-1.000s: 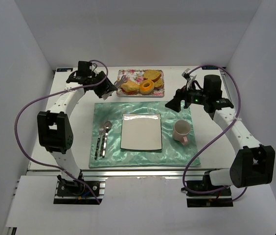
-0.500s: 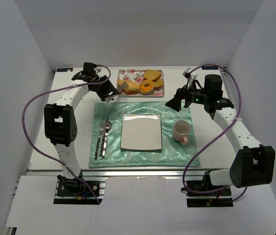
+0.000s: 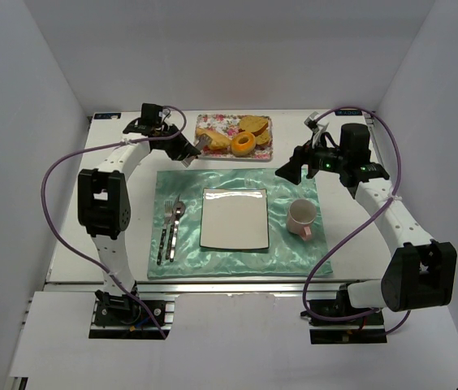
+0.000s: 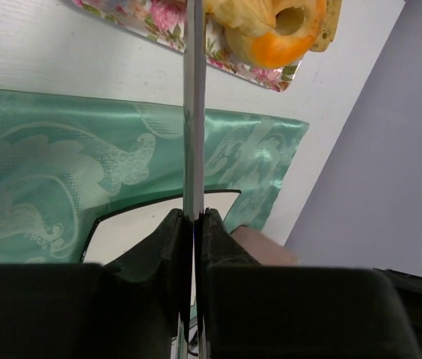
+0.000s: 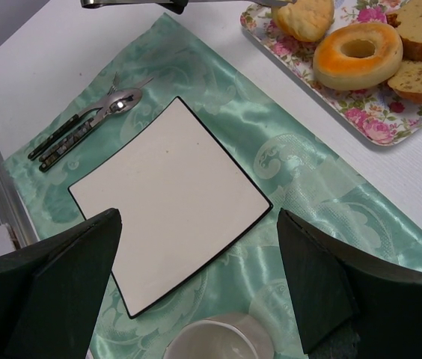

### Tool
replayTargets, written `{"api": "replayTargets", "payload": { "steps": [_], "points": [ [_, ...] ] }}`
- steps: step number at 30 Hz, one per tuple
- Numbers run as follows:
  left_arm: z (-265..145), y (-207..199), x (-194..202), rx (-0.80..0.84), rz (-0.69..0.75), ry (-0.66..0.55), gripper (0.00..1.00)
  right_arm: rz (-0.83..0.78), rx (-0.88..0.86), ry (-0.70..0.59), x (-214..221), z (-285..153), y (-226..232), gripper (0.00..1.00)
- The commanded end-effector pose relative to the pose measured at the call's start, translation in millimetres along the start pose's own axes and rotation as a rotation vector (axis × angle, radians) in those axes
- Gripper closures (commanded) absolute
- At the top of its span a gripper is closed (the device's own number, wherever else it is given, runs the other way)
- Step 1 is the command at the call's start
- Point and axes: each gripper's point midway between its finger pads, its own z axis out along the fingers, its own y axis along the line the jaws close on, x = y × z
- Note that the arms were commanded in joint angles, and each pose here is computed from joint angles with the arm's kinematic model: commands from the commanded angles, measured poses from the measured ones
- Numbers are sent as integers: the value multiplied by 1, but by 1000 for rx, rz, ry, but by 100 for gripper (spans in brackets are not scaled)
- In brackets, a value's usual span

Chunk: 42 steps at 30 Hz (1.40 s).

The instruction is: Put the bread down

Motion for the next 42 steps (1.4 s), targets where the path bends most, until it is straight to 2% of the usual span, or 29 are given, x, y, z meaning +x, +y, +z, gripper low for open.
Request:
{"api": "replayTargets", "payload": {
  "steps": [1, 6, 10, 14, 19, 23, 33, 36, 42],
  "points": [
    [-25, -31, 3, 104, 54, -35, 87, -26, -11, -29, -7, -5, 4, 11],
    [-62, -60, 15, 204, 173, -49, 92, -20, -14, -24, -5, -5, 5, 11],
    [-81, -58, 37, 209, 197, -5, 92, -15, -22, -24, -6, -4, 5, 11],
    [-102, -50, 70, 221, 213, 55, 93, -17, -22, -24, -7, -4, 5, 11],
    [-122, -16, 124, 178, 213, 197, 93, -11, -24, -20, -6, -4, 5, 11],
    [-143, -1, 159, 185, 234, 261, 92, -7, -30, -16, -5, -3, 5, 11],
    [-149, 41, 200, 67, 146, 362, 77, -3, -37, -14, -5, -3, 6, 11],
    [-144, 51, 205, 38, 131, 387, 69, -2, -37, -13, -4, -3, 7, 11],
    [-143, 50, 204, 8, 147, 394, 45, -12, -30, -17, -6, -5, 7, 11]
  ]
}}
